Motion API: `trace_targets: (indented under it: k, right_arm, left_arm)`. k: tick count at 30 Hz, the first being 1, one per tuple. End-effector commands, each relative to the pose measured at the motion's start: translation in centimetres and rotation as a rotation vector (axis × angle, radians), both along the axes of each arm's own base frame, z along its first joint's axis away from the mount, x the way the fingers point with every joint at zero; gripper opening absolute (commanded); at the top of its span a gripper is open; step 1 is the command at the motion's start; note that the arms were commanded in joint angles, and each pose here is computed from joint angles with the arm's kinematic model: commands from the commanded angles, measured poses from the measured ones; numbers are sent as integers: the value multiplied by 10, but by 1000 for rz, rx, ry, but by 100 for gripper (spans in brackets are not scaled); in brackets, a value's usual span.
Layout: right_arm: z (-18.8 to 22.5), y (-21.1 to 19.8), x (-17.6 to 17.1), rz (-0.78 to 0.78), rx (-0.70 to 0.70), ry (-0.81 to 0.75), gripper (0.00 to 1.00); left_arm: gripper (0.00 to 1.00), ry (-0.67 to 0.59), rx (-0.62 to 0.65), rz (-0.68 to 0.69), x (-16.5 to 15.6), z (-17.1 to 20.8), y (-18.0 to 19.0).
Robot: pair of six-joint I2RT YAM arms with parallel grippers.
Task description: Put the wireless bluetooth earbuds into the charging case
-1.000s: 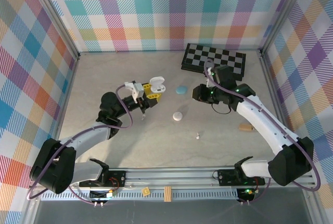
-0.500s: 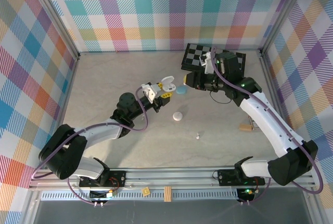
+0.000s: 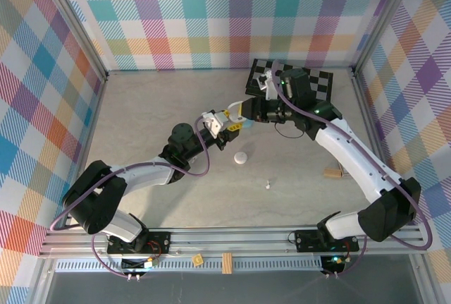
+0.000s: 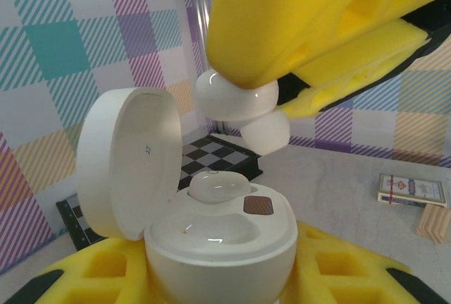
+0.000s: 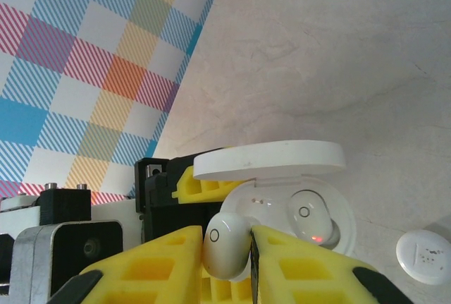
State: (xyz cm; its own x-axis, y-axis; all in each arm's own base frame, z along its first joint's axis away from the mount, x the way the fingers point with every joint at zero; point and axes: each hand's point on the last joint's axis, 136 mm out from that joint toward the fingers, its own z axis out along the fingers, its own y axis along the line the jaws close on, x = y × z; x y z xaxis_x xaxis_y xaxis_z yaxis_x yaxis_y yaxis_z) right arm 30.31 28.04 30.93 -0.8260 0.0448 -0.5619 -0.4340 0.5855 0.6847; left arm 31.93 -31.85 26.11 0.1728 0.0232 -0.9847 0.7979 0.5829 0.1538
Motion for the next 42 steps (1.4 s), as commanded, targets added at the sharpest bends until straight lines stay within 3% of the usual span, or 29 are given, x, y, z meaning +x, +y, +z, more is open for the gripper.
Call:
trace_targets:
  k: [1,24,35,42]
  right_arm:
    - [9,7,3,20,-8,-51,24]
    - [-25,17,2,41,-72,27,25]
    - [-17,10,3,11,-86,-18,35]
    - [-9,7,2,2,-78,-45,36]
  left_arm:
    - [33,-76,-36,-4,-2,22,-6]
    - [33,-92,-62,13,1,32,-5]
    - [33,-96,-69,5,-1,34,-5]
    - [33,-96,-69,10,-2,34,-4]
